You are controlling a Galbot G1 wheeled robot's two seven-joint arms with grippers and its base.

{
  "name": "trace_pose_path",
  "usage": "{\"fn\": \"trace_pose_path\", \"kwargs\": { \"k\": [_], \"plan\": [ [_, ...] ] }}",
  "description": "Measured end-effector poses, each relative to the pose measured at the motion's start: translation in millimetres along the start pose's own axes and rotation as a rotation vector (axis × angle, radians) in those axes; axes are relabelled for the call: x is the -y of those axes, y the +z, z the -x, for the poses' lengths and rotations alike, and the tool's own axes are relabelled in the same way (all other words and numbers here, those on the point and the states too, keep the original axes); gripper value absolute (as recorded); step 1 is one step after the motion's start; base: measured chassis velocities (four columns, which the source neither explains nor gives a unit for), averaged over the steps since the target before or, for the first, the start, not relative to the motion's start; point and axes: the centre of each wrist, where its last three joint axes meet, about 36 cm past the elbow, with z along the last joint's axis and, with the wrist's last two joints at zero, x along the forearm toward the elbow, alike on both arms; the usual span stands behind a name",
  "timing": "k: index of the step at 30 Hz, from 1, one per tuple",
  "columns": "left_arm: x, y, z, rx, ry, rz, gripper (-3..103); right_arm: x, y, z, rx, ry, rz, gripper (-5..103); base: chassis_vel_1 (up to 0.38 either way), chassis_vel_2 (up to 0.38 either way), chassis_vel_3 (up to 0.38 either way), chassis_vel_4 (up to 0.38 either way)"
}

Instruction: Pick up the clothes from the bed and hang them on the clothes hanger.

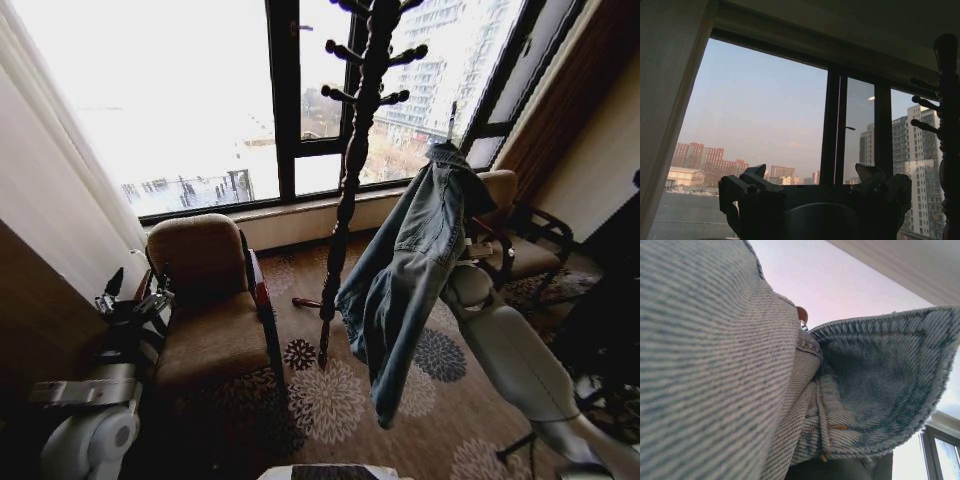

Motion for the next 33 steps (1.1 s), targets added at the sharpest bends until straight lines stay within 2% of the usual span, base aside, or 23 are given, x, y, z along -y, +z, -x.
{"fn": "trace_pose_path", "kwargs": {
  "k": [14, 24, 29, 33],
  "plan": [
    [-8.2, 8, 6, -0.006, -0.001, 0.002, 100, -15, 20, 27, -0.005, -0.025, 0.005, 17, -0.036, 0.035, 0.034, -0.034],
    [-14.5, 9, 8, -0.001, -0.001, 0.004, 100, -4, 47, 54, -0.058, 0.003, -0.021, 17, 0.0, 0.0, 0.0, 0.0],
    [-15.6, 10, 9, 0.001, -0.002, 0.004, 100, -2, 50, 68, -0.053, 0.003, -0.027, 17, 0.0, 0.0, 0.0, 0.0],
    [-17.1, 13, 9, -0.002, -0.008, 0.001, 100, -11, 41, 70, -0.025, -0.019, -0.019, 17, 0.0, 0.0, 0.0, 0.0]
  ]
}}
